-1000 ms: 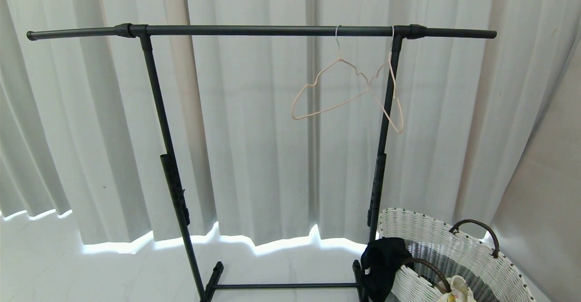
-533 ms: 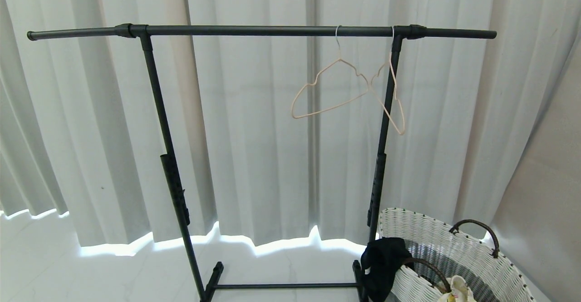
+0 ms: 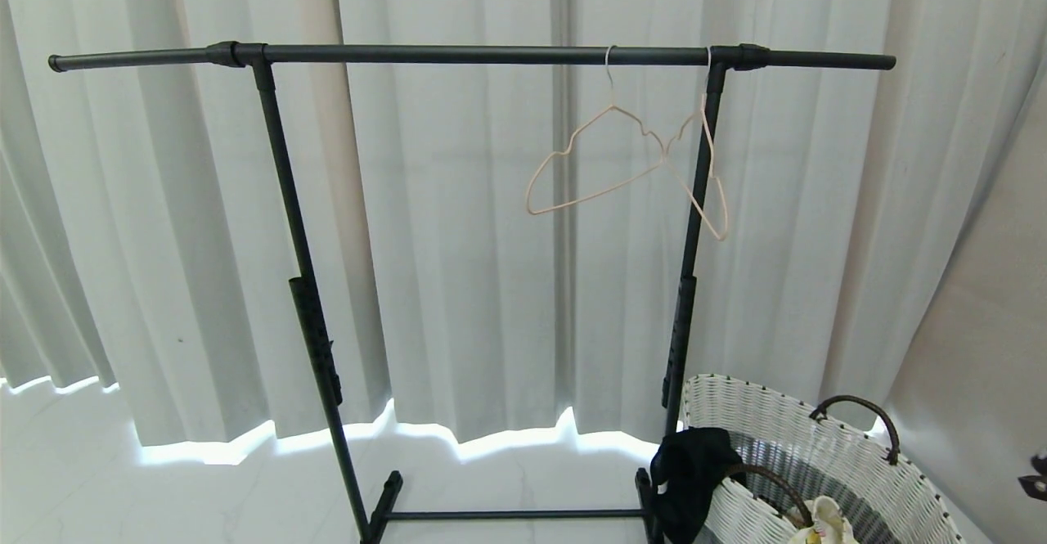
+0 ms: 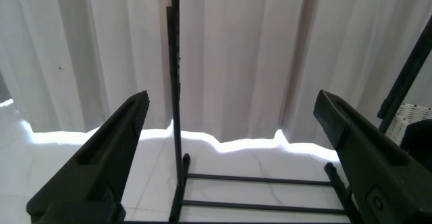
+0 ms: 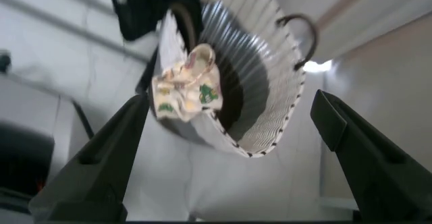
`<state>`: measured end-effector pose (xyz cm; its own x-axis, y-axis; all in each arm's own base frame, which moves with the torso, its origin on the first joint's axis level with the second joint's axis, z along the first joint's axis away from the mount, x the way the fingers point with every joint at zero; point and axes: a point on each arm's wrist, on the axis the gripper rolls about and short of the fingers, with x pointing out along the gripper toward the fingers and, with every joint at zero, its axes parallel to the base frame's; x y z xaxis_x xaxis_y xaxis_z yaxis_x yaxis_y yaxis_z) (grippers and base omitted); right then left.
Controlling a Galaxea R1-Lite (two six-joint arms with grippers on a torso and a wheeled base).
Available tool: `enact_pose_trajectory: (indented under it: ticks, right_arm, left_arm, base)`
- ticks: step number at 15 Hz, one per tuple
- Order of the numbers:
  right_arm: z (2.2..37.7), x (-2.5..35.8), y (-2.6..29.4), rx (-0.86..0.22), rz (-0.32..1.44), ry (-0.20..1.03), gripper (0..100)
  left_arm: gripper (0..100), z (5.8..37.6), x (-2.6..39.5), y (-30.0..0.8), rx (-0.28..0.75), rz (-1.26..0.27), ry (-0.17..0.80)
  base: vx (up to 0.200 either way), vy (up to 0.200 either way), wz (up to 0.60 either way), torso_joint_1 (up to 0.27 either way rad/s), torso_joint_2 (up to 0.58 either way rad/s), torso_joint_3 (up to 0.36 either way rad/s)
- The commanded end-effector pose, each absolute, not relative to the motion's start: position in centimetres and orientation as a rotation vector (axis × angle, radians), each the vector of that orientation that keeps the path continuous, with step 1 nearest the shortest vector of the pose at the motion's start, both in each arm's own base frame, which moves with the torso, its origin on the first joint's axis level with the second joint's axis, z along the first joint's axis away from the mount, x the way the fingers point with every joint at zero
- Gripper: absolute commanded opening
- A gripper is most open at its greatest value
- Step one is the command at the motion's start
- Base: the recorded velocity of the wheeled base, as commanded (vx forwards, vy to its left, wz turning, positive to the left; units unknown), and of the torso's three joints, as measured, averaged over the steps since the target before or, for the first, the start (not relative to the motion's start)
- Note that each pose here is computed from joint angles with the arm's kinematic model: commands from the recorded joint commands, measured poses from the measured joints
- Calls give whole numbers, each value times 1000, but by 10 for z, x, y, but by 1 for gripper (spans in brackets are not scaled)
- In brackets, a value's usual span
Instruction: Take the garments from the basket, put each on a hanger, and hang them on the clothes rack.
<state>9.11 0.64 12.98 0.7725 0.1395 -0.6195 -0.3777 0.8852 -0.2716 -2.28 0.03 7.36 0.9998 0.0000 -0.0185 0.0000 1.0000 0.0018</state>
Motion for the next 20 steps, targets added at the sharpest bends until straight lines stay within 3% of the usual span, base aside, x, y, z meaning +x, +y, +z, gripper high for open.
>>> enact_pose_trajectory:
  ticks: [1,9,20]
  right_arm:
    - [89,159,10,-440,365,862,100]
    - [12,236,11,-565,318,988,100]
    - [-38,284,11,-613,247,1042,100]
  left_arm:
    - [100,74,-23,0,2,0,18]
    - [100,74,-23,0,2,0,18]
    - [100,74,-23,0,2,0,18]
  base:
    - [0,0,0,0,0,0]
    - [0,0,0,0,0,0]
    - [0,0,0,0,0,0]
